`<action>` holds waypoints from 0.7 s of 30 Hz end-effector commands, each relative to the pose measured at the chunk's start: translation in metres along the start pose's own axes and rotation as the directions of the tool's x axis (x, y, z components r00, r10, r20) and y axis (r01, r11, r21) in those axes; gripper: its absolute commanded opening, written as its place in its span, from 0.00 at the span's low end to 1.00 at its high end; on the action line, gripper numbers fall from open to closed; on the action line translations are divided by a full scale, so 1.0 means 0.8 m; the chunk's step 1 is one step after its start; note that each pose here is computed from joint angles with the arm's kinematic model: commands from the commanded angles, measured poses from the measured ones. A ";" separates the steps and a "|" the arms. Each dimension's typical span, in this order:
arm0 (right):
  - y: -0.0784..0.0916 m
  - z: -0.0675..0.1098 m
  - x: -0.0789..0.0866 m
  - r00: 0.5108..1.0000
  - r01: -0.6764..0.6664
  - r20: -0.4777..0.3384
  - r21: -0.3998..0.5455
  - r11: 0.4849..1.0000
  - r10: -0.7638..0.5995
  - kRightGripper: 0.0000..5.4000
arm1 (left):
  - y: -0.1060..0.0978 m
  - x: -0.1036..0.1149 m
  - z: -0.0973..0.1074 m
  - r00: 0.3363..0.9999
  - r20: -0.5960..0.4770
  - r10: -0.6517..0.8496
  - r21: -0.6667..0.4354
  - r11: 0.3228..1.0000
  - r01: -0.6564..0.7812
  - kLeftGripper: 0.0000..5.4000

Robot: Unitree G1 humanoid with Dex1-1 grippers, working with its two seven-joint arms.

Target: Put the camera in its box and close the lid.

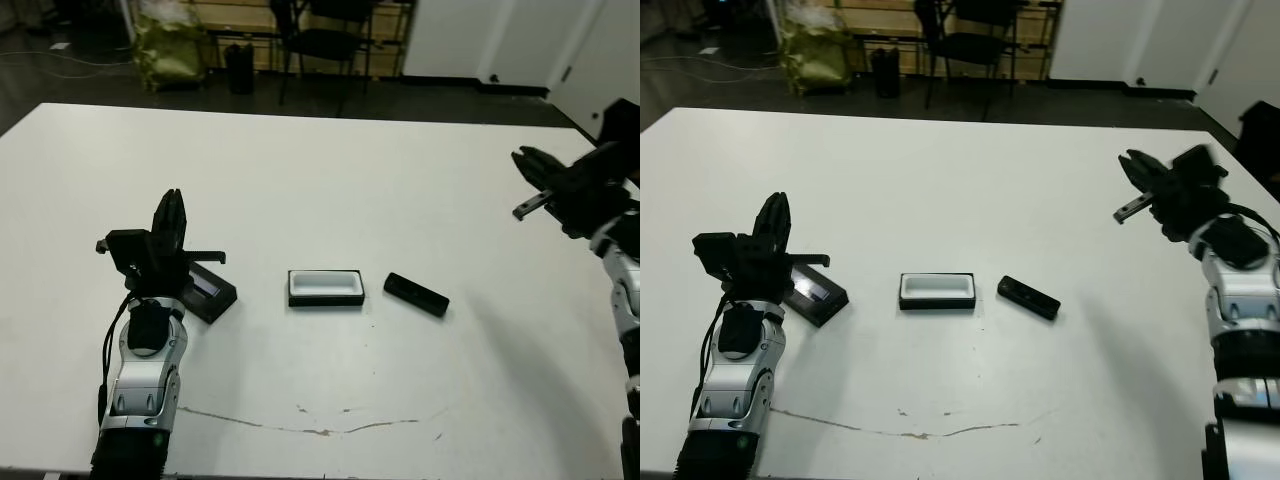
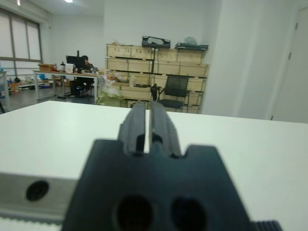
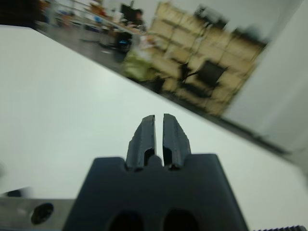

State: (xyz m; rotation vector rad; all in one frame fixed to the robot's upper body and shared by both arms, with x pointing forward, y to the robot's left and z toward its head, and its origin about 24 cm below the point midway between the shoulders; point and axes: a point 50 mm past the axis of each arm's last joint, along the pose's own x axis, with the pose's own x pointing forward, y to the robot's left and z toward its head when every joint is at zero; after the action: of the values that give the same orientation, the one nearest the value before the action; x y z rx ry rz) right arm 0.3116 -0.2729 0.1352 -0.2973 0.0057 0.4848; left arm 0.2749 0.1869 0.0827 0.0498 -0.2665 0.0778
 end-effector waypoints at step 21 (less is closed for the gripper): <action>0.028 -0.055 -0.016 0.781 -0.598 -0.202 0.029 0.801 0.591 0.44 | 0.000 -0.001 -0.006 0.999 -0.031 -0.006 0.005 1.000 0.006 0.00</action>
State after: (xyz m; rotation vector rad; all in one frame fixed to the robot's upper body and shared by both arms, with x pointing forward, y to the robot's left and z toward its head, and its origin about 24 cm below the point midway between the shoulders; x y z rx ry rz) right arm 0.2985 -0.2704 0.0879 -0.3457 0.2512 1.0710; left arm 0.2750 0.1861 0.0822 0.0498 -0.2556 0.0727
